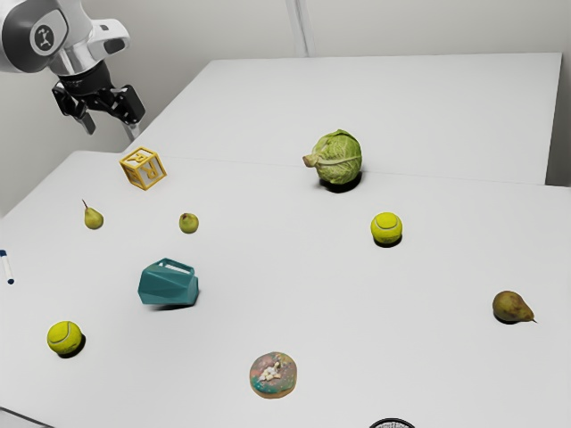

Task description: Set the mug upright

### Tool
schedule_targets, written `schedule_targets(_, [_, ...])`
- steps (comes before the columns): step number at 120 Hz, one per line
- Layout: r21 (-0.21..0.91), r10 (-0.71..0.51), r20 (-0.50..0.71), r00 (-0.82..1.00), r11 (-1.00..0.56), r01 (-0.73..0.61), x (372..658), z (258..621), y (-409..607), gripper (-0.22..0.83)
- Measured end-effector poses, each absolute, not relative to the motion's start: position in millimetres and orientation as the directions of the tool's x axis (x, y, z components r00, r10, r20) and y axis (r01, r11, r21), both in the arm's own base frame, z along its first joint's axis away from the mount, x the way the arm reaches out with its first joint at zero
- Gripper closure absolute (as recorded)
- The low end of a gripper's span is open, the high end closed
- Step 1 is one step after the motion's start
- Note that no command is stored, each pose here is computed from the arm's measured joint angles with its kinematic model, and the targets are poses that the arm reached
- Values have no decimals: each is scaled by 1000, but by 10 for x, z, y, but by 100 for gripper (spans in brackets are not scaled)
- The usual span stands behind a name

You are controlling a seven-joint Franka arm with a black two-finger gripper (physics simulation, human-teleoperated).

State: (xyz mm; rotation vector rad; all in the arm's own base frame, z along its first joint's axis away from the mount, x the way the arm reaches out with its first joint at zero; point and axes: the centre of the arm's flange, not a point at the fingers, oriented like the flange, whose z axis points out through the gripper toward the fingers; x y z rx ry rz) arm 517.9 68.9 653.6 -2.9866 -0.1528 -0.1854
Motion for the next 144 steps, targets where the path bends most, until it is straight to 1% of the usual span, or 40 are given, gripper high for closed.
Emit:
schedule_targets(30, [-136, 80, 127, 989, -986, 98, 5159, 6528, 694, 0])
schedule_targets(49, [-135, 80, 101, 992, -986, 93, 5169, 6407, 726, 0])
schedule_targets(58, [-92, 100, 69, 993, -990, 106, 5159, 6247, 779, 0])
schedule_targets(80, [83, 236, -42, 971, -967, 239, 5082, 5804, 1276, 0])
schedule_targets(89, [149, 276, -118, 954, -945, 292, 5001, 5509, 1469, 0])
schedule_targets(103, [222, 321, -213, 923, -904, 366, 4925, 5078, 1827, 0])
schedule_targets(127, [311, 344, -301, 889, -846, 433, 4840, 4558, 2328, 0])
schedule_targets(144, [371, 284, -358, 889, -830, 415, 4908, 4183, 2249, 0])
